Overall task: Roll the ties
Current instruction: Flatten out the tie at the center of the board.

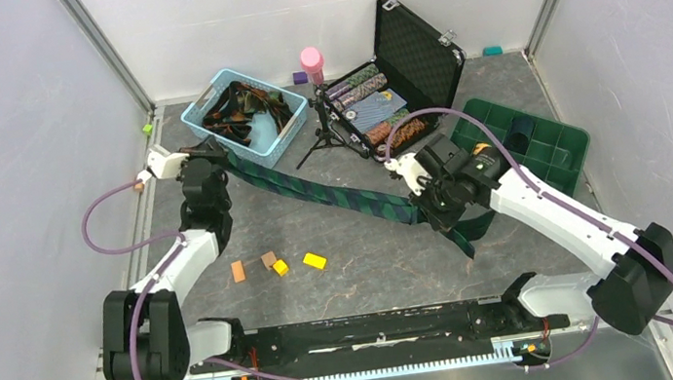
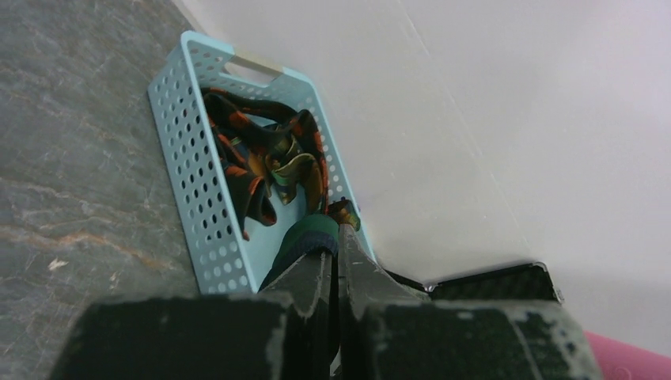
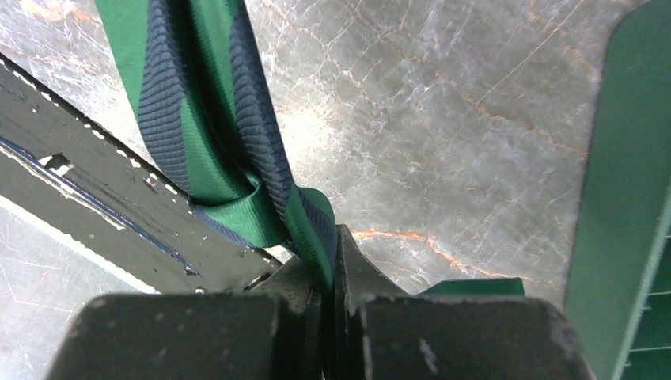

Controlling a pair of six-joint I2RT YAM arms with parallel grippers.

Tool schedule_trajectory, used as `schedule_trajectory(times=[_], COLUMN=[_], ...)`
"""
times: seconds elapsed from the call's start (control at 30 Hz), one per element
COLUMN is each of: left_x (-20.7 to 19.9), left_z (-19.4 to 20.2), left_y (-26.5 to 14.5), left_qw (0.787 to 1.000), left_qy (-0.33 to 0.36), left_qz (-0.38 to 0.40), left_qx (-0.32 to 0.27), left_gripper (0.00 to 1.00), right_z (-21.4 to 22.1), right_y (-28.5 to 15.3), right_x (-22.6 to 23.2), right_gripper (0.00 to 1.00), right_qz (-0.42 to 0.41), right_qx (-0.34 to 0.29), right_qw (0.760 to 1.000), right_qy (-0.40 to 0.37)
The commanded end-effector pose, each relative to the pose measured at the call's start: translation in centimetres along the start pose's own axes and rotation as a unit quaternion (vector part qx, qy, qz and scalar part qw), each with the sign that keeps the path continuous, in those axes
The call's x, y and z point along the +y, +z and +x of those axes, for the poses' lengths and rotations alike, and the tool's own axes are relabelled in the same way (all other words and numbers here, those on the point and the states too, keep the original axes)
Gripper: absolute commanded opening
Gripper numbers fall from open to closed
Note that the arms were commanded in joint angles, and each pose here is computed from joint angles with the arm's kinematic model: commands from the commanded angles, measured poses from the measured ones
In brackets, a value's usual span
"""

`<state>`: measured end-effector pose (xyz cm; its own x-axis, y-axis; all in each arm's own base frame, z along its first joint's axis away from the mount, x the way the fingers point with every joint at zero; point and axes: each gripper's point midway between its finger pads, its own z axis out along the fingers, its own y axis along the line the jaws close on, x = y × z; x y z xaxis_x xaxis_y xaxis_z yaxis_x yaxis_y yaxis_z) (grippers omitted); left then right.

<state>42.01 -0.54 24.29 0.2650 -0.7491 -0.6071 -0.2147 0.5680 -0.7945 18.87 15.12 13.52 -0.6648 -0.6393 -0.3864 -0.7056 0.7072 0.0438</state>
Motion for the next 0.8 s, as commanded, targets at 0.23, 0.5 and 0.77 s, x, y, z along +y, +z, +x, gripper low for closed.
schedule_trajectory(times=[0.23, 0.5, 0.77], left_x=[5.4, 9.7, 12.2], left_z=[0.7, 2.8, 5.5], left_y=[0.1, 1.0, 1.3], left_qw=[0.997, 0.996, 0.988], left_qy=[-0.005, -0.025, -0.124], left_qz=[-0.063, -0.088, -0.054], left_qx=[-0.033, -0.019, 0.070], left_gripper=[0.06, 0.15, 0.25], right_z=[4.4, 5.3, 5.0], right_y=[6.7, 8.9, 9.9], right_x=[1.2, 1.1, 1.4], right_gripper=[0.02, 0.02, 0.01], right_qz=[-0.056, -0.070, -0.083], right_qx=[0.090, 0.116, 0.107], right_qw=[0.994, 0.991, 0.991], right_qy=[0.003, 0.004, 0.007])
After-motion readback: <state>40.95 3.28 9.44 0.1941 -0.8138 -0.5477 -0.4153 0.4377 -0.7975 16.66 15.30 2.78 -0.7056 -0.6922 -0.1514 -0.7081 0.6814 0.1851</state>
